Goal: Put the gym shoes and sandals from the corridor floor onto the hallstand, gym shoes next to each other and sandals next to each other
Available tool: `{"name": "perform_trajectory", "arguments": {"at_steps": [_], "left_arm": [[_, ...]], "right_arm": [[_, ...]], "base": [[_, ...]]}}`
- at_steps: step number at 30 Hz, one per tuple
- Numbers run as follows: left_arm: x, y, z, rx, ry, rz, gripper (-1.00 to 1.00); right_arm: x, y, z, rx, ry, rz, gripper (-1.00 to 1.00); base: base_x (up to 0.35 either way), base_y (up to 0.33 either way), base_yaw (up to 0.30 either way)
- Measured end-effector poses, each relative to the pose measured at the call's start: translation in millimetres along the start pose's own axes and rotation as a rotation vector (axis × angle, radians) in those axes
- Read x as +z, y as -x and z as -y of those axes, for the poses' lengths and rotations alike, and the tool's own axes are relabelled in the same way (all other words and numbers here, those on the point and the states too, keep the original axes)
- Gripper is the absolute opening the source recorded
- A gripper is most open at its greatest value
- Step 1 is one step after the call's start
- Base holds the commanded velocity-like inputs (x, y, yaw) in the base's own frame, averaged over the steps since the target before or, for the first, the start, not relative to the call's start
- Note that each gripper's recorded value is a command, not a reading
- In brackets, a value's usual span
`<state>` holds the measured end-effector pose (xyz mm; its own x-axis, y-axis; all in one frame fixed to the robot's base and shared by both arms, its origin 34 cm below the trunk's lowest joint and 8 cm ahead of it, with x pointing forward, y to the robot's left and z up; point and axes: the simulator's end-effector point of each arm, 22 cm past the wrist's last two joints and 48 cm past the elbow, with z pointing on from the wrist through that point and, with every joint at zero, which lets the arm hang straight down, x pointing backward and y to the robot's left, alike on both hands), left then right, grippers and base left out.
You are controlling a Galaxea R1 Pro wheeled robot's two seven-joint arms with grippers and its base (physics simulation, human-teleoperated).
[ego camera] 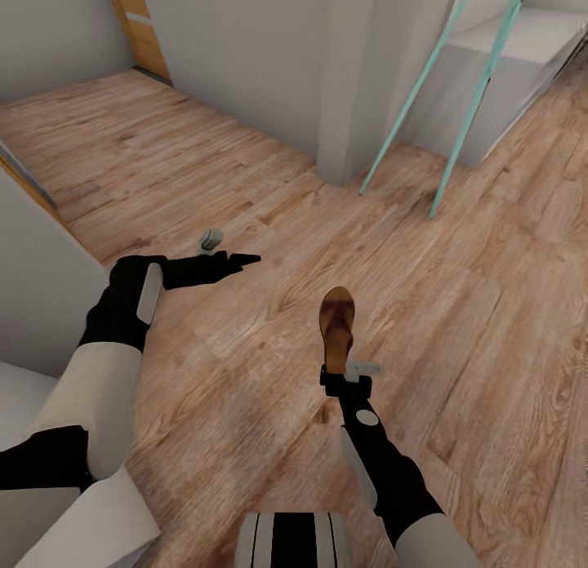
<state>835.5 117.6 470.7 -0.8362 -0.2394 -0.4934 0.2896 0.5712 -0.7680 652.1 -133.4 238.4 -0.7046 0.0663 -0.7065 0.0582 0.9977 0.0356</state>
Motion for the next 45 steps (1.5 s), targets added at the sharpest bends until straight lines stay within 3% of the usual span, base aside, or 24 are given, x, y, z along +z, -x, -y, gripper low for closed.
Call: {"name": "perform_trajectory", "arguments": {"at_steps": [17,27,32,36,40,45], "left_arm": [[-5.4,8,9,0.016,-0.003,0.013,1.00],[-12.1,14,12,0.024,0.000,0.024,1.00],[-29.9,32,19,0.072,0.015,0.066,1.00],[-63.0,16,-16,0.079,0.091,0.069,1.00],[-98.4,-35,-64,0.060,0.188,0.030,1.00],[-111.4,-76,-85,0.050,0.233,0.000,1.00]], "right_arm": [[-3.6,10,0,0.002,0.000,0.018,-1.00],[-6.1,16,-1,0.002,0.001,0.028,-1.00],[-7.1,20,-1,0.002,0.002,0.035,-1.00],[-7.9,22,-1,0.001,0.002,0.039,-1.00],[-8.7,25,-1,0.000,0.001,0.043,-1.00],[-10.0,28,-1,0.001,0.001,0.051,-1.00]], "base": [[0.004,-0.193,-0.228],[0.238,-0.168,-0.228],[0.127,-0.043,-0.228],[0.016,-0.005,-0.229],[0.002,-0.001,-0.231],[0.000,0.000,-0.231]]}}
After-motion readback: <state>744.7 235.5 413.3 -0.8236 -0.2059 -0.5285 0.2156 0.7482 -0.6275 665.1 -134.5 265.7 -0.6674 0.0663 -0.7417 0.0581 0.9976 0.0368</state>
